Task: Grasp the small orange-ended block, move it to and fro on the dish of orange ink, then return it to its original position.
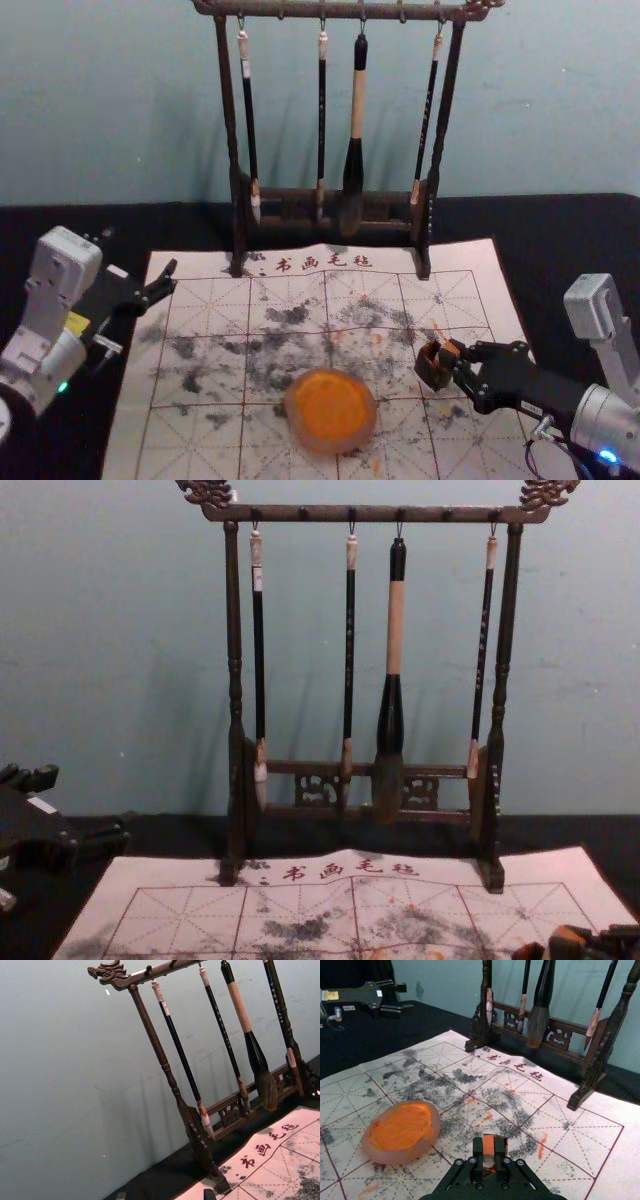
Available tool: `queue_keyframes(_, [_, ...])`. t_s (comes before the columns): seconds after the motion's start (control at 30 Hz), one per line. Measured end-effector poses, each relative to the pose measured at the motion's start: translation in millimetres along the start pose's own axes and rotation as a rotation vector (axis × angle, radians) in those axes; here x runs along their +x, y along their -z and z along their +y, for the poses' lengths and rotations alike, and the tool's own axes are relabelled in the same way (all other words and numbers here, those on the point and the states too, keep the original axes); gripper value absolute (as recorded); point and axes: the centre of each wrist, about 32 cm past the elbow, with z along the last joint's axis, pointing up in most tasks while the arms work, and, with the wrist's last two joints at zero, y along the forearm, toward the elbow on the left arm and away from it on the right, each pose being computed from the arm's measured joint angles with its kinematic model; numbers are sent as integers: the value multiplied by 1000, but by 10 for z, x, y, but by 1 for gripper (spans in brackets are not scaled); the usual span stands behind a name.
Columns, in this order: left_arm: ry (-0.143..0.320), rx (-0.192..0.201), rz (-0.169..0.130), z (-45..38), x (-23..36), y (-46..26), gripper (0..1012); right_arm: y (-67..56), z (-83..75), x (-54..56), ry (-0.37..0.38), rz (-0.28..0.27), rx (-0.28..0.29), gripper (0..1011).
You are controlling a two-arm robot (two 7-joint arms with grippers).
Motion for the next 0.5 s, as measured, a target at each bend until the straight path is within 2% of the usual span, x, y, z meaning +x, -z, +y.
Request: queue_keyframes(0.5, [0,0,0,0,0,0,1001,0,0,0,0,0,0,92])
